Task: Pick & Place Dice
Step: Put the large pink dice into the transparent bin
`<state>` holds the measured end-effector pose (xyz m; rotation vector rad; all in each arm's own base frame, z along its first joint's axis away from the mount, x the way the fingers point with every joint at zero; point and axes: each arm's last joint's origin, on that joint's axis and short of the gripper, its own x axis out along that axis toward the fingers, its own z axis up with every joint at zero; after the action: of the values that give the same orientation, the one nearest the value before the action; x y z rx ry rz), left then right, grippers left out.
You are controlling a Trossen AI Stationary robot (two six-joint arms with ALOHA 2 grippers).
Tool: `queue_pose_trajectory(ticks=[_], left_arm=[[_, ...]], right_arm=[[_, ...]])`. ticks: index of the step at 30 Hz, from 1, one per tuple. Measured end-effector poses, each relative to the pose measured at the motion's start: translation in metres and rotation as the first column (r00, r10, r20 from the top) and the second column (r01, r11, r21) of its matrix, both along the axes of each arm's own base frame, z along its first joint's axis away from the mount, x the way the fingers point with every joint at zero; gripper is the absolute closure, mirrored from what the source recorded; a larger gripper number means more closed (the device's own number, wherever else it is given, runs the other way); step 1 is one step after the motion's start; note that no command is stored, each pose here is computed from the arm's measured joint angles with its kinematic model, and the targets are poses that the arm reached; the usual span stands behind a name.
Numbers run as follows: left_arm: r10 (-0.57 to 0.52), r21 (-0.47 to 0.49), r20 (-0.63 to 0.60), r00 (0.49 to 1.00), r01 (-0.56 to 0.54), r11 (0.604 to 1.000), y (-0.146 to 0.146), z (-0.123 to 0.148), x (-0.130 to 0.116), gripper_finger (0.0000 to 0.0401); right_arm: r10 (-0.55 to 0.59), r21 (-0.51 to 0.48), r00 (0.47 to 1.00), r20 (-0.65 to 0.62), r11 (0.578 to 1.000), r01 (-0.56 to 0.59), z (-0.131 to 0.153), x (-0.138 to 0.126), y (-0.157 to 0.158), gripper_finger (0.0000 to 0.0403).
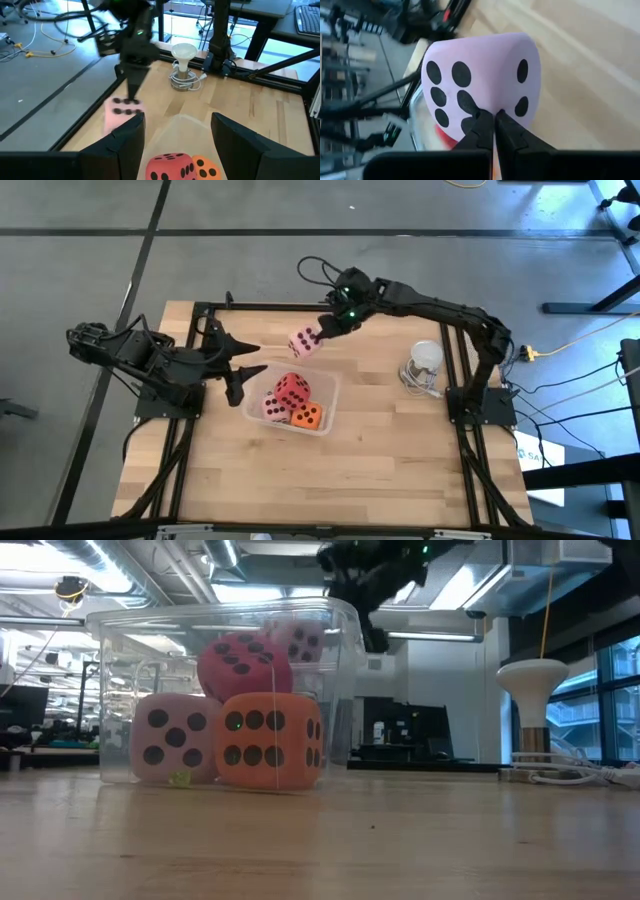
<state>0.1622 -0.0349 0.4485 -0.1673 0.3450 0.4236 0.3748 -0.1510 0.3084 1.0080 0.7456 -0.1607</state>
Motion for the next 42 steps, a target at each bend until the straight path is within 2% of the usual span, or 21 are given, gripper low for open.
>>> queue_pose_trajectory(ticks=[8, 14, 20, 28, 38, 42], left_arm=[[0.007, 0.001, 0.010, 1.000, -0.007, 1.000, 0.001, 0.001, -0.003, 0.0187], [0.011, 0.004, 0.010, 1.000, -0.011, 1.000, 0.001, 0.001, -0.003, 0.0187], [0.013, 0.005, 0.011, 1.000, -0.013, 1.000, 0.001, 0.001, -0.003, 0.0187], [0.013, 0.005, 0.011, 1.000, -0.013, 1.000, 0.001, 0.001, -0.003, 0.0187], [0.012, 0.004, 0.011, 1.000, -0.012, 1.000, 0.001, 0.001, -0.003, 0.0187], [0.012, 0.004, 0.011, 1.000, -0.012, 1.000, 0.001, 0.001, -0.003, 0.0187]], right_arm=[[0.137, -0.025, 0.991, 0.011, 0.990, -0.137, 0.033, -0.014, 0.053, 0.0401], [0.229, -0.037, 0.973, -0.026, 0.973, -0.229, 0.038, -0.015, 0.095, 0.0401], [0.274, -0.051, 0.958, -0.081, 0.959, -0.279, 0.033, -0.013, 0.122, 0.0401], [0.264, -0.111, 0.959, -0.107, 0.955, -0.275, 0.030, -0.010, 0.137, 0.0401], [0.318, -0.110, 0.925, -0.207, 0.932, -0.345, -0.002, 0.009, 0.162, 0.0402], [0.302, -0.138, 0.916, -0.264, 0.928, -0.346, -0.013, 0.012, 0.165, 0.0402]])
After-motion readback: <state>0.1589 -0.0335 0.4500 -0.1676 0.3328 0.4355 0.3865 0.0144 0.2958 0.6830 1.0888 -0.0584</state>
